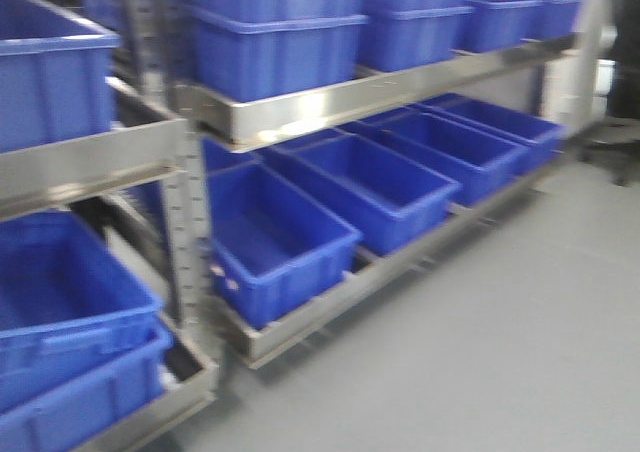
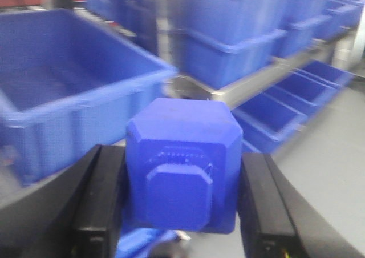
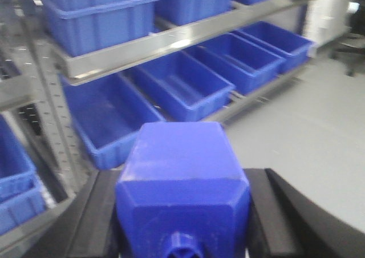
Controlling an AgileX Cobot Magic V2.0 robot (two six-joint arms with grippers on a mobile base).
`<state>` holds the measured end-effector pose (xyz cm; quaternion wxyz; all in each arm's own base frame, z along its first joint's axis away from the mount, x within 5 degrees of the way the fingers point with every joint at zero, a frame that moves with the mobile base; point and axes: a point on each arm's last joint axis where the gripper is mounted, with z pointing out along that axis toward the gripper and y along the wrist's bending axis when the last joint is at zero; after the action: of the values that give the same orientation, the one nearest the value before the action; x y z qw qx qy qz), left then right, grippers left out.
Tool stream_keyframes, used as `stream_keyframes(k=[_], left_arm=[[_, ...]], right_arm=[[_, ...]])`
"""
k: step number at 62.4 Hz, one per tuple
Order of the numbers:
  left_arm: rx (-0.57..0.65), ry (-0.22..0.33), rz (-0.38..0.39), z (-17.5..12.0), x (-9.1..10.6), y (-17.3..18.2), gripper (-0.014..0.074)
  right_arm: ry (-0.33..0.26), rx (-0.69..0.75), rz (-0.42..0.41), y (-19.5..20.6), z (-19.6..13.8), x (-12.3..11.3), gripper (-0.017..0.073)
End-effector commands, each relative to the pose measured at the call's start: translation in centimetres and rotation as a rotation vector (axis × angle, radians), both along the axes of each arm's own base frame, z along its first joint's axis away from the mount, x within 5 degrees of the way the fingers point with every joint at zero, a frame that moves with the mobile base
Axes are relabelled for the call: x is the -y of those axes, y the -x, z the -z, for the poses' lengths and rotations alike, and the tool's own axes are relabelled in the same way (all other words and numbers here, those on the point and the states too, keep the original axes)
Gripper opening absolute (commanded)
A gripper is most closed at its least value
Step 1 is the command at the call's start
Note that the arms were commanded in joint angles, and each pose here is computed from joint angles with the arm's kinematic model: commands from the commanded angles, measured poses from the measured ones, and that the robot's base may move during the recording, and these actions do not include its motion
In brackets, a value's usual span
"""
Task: Pick and sort blue part to right shelf
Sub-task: 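Turn and drive the base up to the rack of blue bins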
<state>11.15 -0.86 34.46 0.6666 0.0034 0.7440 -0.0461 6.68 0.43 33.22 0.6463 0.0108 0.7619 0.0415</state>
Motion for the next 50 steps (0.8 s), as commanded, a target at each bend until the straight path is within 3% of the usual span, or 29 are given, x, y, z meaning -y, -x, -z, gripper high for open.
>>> stream_keyframes(k=[1, 50], left_arm=[[0.120, 0.011, 0.003, -1.87, 0.03, 0.00, 0.0262], [0.120, 0.011, 0.003, -1.87, 0.03, 0.00, 0.0262]], right_arm=[[-0.001, 0.118, 0.011, 0.01, -1.77, 0.09, 0.0372], [-0.001, 0.118, 0.011, 0.01, -1.77, 0.09, 0.0372]])
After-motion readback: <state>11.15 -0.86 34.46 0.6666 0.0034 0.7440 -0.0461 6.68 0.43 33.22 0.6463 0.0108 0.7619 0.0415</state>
